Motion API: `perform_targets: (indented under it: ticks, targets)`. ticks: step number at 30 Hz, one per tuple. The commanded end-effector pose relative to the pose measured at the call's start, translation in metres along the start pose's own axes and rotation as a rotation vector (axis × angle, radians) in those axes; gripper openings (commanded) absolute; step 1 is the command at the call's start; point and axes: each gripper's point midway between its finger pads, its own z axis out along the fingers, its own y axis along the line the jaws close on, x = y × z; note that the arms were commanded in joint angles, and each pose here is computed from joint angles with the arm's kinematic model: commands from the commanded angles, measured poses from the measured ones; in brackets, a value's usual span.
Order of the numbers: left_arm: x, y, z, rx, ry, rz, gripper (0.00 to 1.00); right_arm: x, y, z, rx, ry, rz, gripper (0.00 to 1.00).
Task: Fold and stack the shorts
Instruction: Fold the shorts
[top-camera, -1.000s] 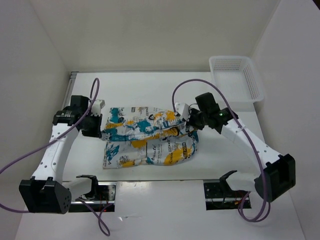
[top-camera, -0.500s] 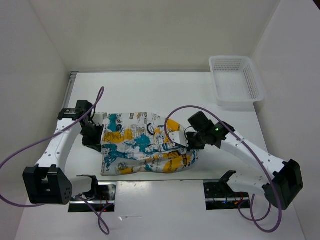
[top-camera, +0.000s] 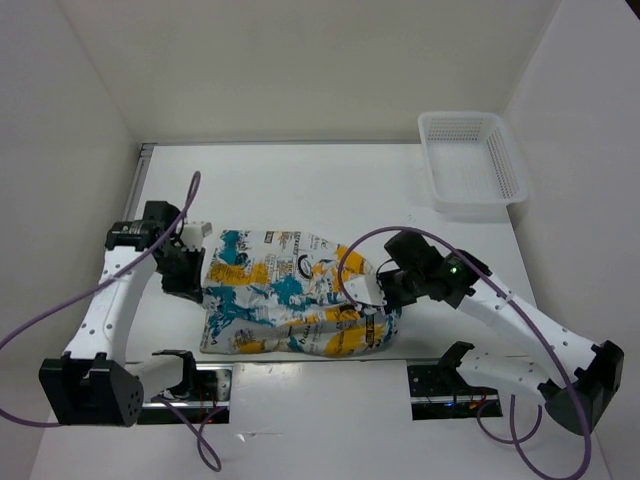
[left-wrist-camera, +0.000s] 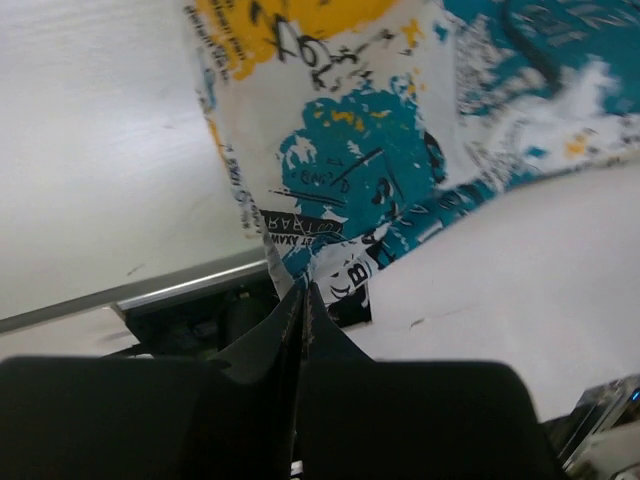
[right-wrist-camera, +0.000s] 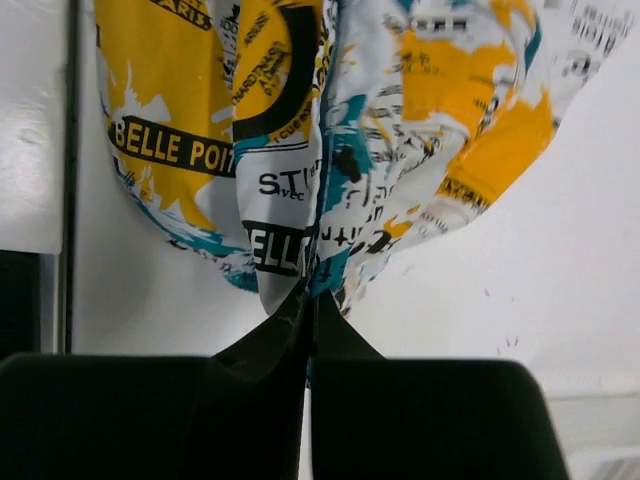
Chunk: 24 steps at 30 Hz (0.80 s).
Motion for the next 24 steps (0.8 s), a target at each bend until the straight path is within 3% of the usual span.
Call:
perform_targets:
  ticks: [1, 2, 4, 6, 8, 10, 12, 14, 15, 17, 20, 24]
  targets:
    - [0.024, -0.023, -0.002, 0.071, 0.023, 0.075, 0.0, -0.013, 0.026, 0.009, -0.106, -0.03, -0.088, 0.0]
    - [0.025, -0.026, -0.003, 0.075, 0.019, 0.095, 0.05, -0.011, 0.03, 0.019, -0.132, -0.014, -0.097, 0.01]
    - [0.027, -0.03, 0.001, 0.073, 0.051, 0.135, 0.17, -0.022, 0.032, 0.03, -0.135, -0.022, -0.167, 0.27]
    - [0.033, -0.024, 0.011, 0.049, 0.119, 0.129, 0.34, -0.028, 0.035, 0.035, -0.13, -0.024, -0.212, 0.61]
    - [0.033, -0.017, 0.015, 0.012, 0.155, 0.123, 0.4, -0.039, 0.034, 0.032, -0.101, -0.058, -0.214, 0.71]
    - [0.033, -0.015, 0.017, 0.0, 0.165, 0.122, 0.47, -0.05, 0.026, 0.022, -0.037, -0.112, -0.184, 0.88]
    - [0.03, -0.015, 0.017, 0.0, 0.154, 0.124, 0.49, -0.08, -0.001, -0.005, 0.133, -0.244, -0.148, 0.91]
    - [0.011, -0.006, 0.022, -0.049, 0.062, 0.145, 0.52, -0.098, -0.033, -0.028, 0.308, -0.334, 0.04, 0.91]
    - [-0.016, -0.001, 0.028, -0.075, -0.045, 0.156, 0.52, -0.116, -0.06, -0.046, 0.423, -0.42, 0.099, 0.91]
    - [-0.04, 0.009, 0.036, -0.111, -0.116, 0.142, 0.52, -0.115, -0.086, -0.055, 0.461, -0.462, 0.302, 0.9]
    - [-0.106, 0.013, 0.04, -0.111, -0.239, 0.136, 0.54, -0.075, -0.113, -0.025, 0.359, -0.413, 0.602, 0.83]
    - [-0.16, 0.031, 0.072, -0.112, -0.198, 0.093, 0.6, 0.014, -0.13, 0.026, 0.322, -0.224, 0.972, 0.76]
